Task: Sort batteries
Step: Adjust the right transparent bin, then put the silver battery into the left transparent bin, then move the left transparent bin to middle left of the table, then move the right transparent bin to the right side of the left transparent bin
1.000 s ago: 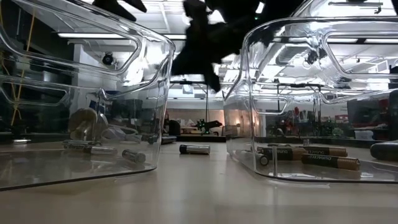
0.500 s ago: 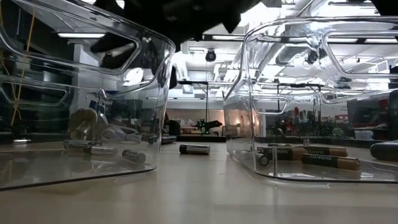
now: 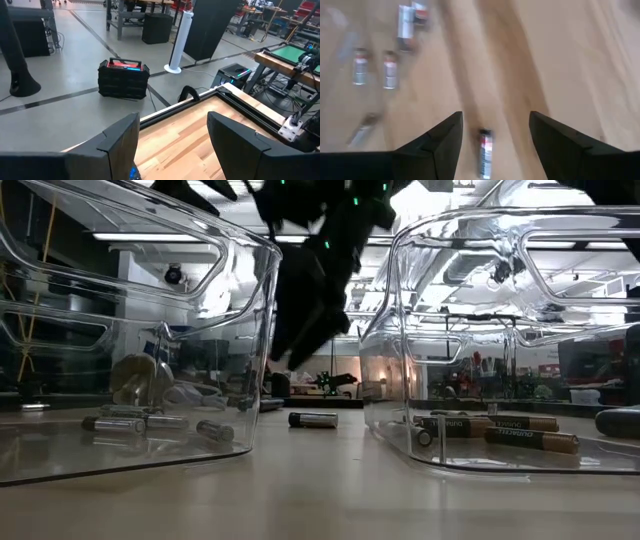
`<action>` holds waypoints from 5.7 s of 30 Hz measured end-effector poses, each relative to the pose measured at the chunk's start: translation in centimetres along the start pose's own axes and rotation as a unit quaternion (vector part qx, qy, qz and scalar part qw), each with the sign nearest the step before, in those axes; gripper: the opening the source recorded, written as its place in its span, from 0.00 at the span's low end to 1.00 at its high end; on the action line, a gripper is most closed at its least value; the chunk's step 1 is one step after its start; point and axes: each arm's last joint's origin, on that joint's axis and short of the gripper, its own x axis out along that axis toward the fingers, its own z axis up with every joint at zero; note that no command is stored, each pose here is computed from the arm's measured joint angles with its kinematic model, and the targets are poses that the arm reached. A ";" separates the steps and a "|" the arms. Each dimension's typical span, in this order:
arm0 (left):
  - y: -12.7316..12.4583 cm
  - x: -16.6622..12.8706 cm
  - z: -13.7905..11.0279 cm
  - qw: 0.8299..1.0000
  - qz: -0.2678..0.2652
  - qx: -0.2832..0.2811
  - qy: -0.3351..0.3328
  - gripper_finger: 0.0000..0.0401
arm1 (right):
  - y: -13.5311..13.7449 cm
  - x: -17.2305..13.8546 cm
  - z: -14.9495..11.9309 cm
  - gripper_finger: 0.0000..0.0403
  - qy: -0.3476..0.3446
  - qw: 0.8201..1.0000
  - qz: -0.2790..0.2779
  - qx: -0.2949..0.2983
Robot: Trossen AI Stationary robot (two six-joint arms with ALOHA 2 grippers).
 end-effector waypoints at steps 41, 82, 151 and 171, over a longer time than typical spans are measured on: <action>0.0 0.0 0.0 1.000 -0.001 0.005 0.000 0.56 | 0.1 5.9 -3.5 0.55 0.094 0.992 -0.068 0.043; -5.9 -5.6 3.6 0.972 -0.216 -0.089 -0.029 0.56 | 10.5 -0.5 0.0 0.47 -0.192 0.968 0.162 -0.028; -3.4 7.7 -15.1 0.907 -0.234 0.126 0.327 0.00 | 1.1 -25.1 -9.6 0.00 -0.084 0.962 -0.215 0.149; -1.3 -0.9 -7.5 0.943 -0.283 0.018 0.175 0.00 | -2.0 -5.8 -14.9 0.00 -0.041 0.959 -0.066 0.273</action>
